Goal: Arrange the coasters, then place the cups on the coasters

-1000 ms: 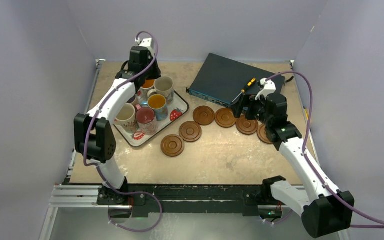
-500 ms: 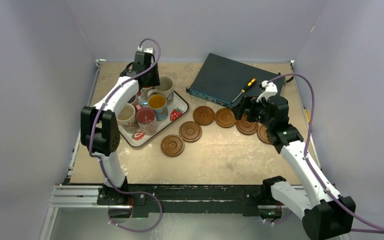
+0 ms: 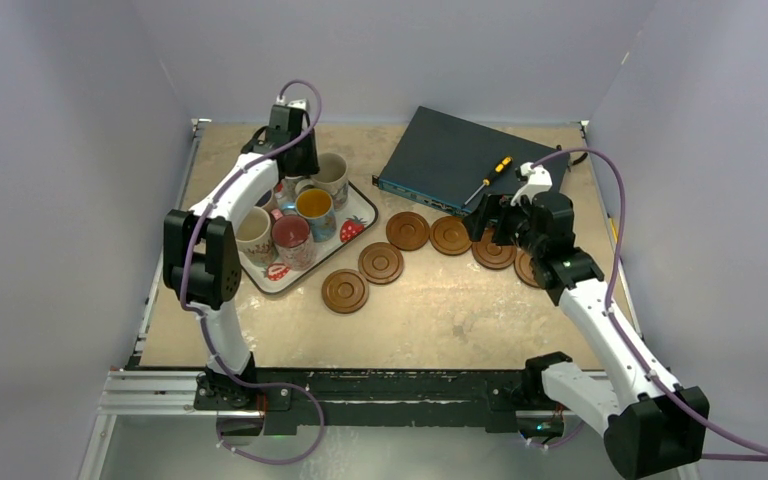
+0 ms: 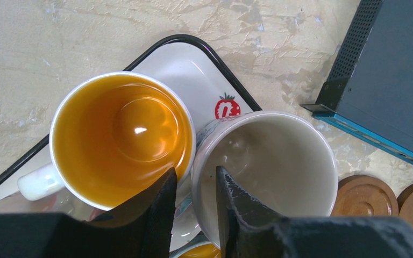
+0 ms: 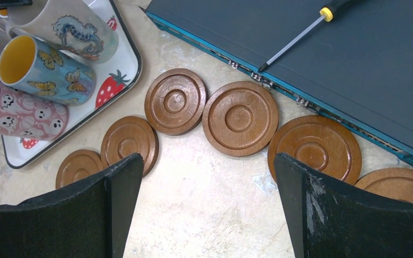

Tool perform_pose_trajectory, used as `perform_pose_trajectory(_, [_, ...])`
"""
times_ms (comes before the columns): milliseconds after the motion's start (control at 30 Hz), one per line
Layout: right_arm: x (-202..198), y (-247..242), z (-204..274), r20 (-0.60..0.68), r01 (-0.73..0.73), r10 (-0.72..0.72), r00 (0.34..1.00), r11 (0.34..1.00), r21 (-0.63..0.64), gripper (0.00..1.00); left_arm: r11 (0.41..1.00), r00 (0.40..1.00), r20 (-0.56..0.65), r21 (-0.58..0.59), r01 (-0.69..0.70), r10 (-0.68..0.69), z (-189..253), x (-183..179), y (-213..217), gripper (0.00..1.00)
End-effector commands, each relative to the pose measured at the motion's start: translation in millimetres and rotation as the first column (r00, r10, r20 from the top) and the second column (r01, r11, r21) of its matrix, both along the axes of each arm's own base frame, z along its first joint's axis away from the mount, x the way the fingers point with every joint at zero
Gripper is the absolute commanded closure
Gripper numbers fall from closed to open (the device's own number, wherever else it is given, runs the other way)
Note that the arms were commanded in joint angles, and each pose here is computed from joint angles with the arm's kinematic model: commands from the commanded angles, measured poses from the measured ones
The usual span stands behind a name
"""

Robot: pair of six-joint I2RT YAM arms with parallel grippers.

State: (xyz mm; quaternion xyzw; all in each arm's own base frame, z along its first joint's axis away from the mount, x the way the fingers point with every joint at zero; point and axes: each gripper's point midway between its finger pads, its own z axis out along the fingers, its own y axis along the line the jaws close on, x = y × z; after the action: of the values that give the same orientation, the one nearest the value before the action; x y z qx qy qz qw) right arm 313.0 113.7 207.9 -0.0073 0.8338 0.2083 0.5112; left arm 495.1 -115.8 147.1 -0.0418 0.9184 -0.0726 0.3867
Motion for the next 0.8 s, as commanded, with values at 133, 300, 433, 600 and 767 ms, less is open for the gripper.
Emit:
perform_pose_trajectory(133, [6, 4, 5, 0.028, -0.007, 0.007, 1.0, 1.0, 0.008, 0.06, 0.999, 0.99, 0.141, -0.028, 0.031, -0.027, 44, 2, -4, 0.67])
perform_pose_trajectory(300, [8, 6, 7, 0.029, -0.014, 0.013, 0.999, 1.0, 0.013, 0.06, 0.998, 0.988, 0.15, -0.038, 0.048, -0.042, 49, 1, -7, 0.66])
perform_pose_trajectory(433, [8, 7, 7, 0.028, -0.017, 0.017, 0.999, 1.0, 0.02, 0.06, 0.997, 0.985, 0.161, -0.029, 0.076, -0.071, 50, 1, -10, 0.63])
perform_pose_trajectory(600, [8, 7, 6, 0.026, -0.02, 0.019, 0.999, 1.0, 0.02, 0.06, 0.996, 0.986, 0.143, -0.029, 0.087, -0.082, 45, -1, -14, 0.63])
perform_pose_trajectory(767, [7, 6, 5, 0.023, -0.017, 0.016, 1.0, 1.0, 0.018, 0.06, 0.996, 0.991, 0.102, -0.02, 0.089, -0.086, 34, 0, -14, 0.66])
